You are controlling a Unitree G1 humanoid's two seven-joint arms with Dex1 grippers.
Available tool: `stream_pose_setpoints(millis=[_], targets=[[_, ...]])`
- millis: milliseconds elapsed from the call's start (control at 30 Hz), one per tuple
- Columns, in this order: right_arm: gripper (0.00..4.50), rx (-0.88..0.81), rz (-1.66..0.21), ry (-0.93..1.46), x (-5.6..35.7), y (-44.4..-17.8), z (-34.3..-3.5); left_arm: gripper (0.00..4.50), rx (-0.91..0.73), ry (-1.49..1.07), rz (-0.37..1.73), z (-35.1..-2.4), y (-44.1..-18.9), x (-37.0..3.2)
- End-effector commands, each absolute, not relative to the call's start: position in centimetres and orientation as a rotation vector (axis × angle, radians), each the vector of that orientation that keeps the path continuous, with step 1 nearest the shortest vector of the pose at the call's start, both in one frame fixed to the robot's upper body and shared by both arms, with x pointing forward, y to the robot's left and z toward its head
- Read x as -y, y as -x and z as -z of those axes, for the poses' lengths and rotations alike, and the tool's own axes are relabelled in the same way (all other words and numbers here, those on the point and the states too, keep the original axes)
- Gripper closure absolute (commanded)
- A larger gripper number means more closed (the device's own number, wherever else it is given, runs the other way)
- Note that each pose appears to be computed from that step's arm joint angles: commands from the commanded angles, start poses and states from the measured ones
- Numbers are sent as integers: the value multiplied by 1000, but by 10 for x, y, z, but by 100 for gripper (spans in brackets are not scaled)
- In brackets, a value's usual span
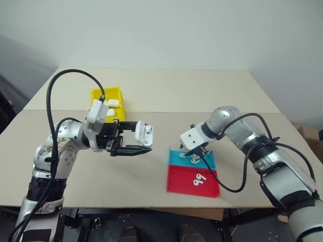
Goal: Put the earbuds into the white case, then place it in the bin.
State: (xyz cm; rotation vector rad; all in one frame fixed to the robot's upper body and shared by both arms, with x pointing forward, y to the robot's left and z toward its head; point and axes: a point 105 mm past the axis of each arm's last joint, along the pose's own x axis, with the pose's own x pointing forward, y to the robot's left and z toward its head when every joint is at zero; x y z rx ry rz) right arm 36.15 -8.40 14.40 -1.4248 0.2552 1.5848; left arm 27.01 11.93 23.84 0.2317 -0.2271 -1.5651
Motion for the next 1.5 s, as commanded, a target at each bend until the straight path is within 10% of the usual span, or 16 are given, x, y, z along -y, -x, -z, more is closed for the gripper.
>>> stream_pose_setpoints(millis=[33, 433, 600, 800, 1267, 1500], targets=[[265, -225, -1581, 1448, 81, -364, -152, 172, 283, -255, 1561, -249, -264, -122], [265, -253, -1580, 1463, 79, -367, -141, 172, 278, -258, 1546, -249, -263, -124], [386, -270, -1592, 1462, 80, -365, -138, 172, 279, -260, 1539, -249, -264, -125], [388, -240, -1558, 1391, 80, -365, -147, 172, 279, -252, 1547, -250, -264, -123], [388, 190, -1350, 45, 92, -266, -276, 172, 329, -201, 1558, -259, -292, -105], [388, 284, -1298, -195, 57, -242, -301, 172, 324, -180, 1594, -261, -301, -92]])
